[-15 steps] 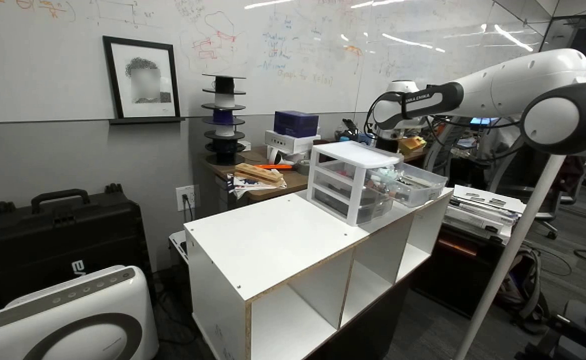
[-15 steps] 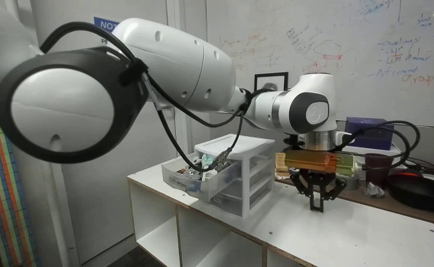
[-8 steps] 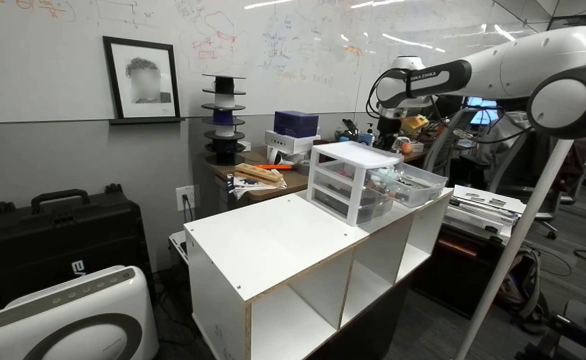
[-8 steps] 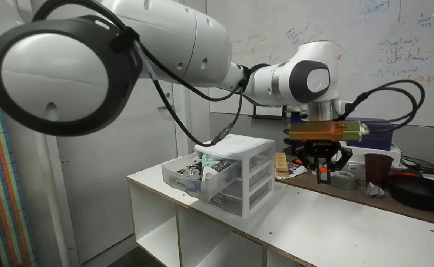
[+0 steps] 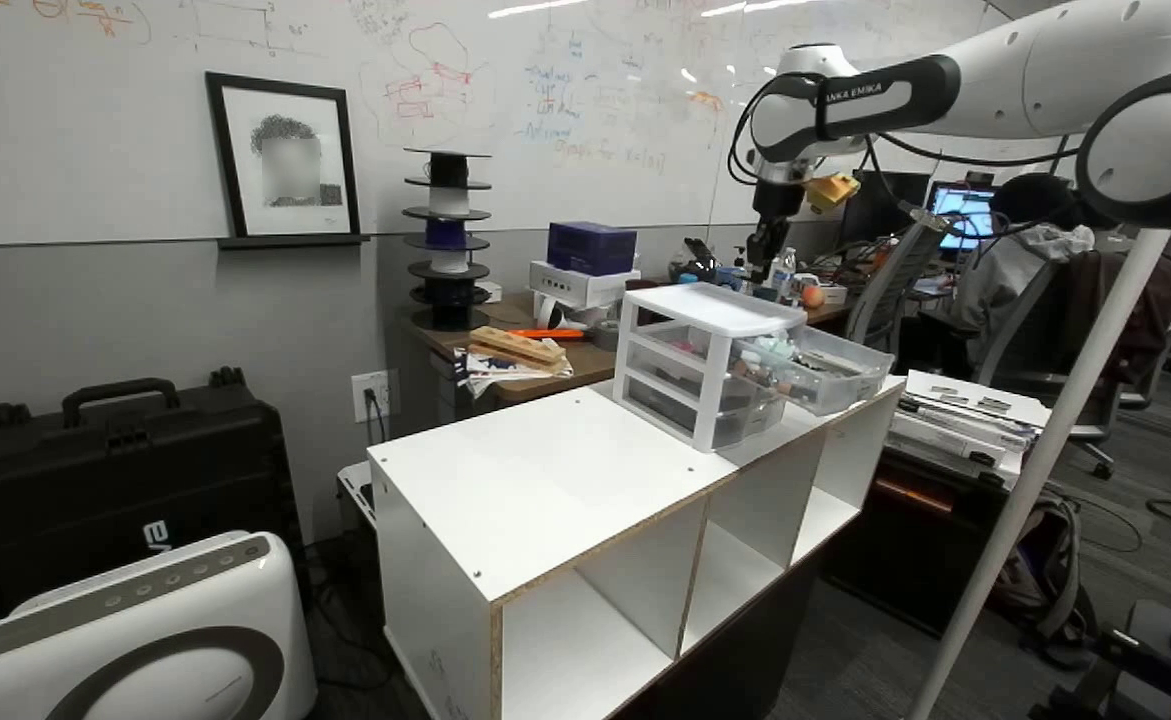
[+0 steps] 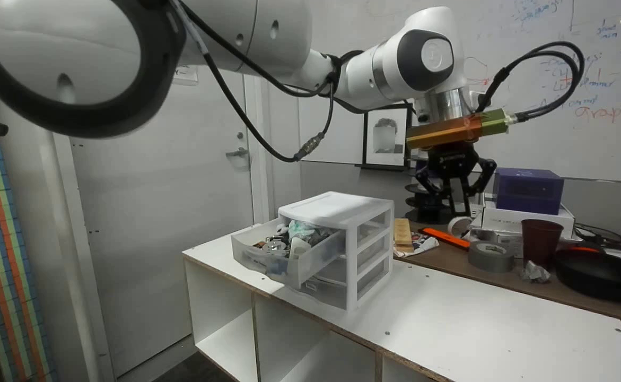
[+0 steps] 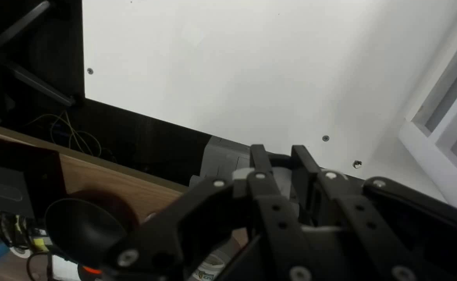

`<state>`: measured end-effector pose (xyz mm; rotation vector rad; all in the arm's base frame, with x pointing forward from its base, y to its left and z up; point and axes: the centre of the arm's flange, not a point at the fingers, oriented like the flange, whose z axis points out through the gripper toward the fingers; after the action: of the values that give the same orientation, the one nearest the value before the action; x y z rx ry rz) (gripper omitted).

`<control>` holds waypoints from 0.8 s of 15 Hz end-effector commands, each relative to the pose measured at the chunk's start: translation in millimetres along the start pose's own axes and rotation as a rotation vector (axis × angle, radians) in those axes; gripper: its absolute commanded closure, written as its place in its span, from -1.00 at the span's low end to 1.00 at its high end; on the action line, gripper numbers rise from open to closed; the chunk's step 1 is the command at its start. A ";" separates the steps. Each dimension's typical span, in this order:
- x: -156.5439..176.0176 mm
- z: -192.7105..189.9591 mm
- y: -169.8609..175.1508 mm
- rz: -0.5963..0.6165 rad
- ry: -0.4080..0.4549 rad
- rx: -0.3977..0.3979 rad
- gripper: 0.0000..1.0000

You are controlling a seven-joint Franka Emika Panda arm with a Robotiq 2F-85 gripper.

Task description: Put the white object in the drawer and close the drawer

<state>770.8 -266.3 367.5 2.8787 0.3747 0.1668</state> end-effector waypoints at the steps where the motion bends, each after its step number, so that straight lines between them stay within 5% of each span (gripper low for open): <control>1: -49.3 -46.9 -42.1 -0.065 -0.024 -0.033 0.84; 12: -57.9 -114.4 -90.2 -0.133 -0.078 -0.024 0.82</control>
<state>744.0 -205.3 445.6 2.8444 0.5168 0.0707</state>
